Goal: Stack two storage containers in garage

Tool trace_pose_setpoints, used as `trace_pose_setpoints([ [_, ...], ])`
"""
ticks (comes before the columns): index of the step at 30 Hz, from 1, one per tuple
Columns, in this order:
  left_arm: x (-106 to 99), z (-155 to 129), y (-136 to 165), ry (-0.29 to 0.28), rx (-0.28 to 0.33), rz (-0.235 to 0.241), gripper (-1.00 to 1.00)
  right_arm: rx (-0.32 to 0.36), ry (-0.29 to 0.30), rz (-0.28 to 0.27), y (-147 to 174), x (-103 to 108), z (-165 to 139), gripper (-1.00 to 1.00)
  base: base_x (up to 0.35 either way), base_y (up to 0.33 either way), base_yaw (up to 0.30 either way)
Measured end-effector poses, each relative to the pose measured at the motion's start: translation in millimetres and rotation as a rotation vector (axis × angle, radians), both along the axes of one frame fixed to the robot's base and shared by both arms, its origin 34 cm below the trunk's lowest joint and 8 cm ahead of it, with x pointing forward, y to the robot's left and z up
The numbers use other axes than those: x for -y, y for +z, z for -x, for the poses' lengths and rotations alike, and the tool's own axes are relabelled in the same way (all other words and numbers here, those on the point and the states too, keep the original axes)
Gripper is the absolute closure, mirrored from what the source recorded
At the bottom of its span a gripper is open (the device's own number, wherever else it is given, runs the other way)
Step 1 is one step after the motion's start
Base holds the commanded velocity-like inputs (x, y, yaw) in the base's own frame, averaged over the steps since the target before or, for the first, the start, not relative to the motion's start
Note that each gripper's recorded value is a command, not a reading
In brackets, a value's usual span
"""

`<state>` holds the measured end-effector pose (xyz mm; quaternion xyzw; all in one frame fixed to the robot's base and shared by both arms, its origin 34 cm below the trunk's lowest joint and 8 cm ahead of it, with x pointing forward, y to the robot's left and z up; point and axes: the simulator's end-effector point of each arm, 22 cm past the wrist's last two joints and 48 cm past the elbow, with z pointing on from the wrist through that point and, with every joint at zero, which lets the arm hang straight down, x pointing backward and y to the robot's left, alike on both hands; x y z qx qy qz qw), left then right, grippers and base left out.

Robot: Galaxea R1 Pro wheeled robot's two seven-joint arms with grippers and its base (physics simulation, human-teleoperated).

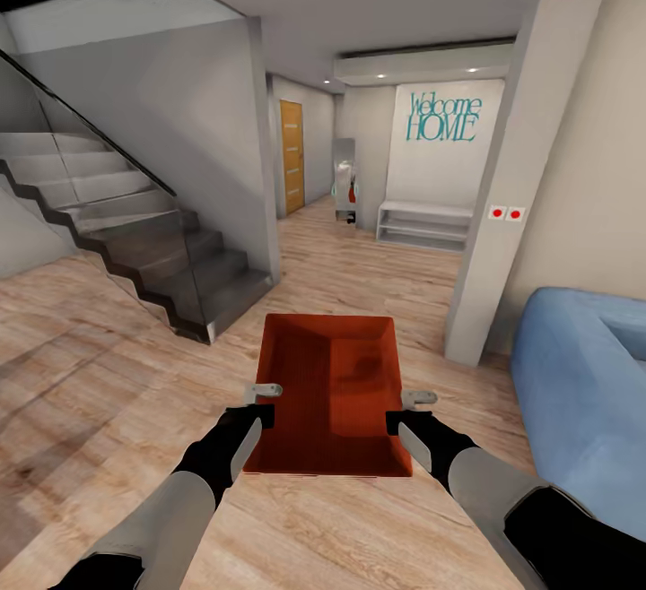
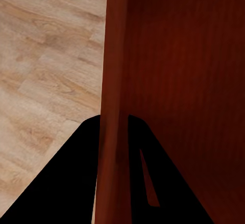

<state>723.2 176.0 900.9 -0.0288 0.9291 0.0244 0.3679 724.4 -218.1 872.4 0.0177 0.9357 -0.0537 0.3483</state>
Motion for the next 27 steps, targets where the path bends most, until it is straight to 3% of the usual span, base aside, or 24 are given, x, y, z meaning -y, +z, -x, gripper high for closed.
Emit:
trace_pose_setpoints([
  [27, 0.1, 0.1, -0.2, 0.001, 0.0, 0.001, 1.0, 0.0, 0.0, 0.001, 0.1, 0.1, -0.1, 1.0, 0.322, 0.0, 0.0],
])
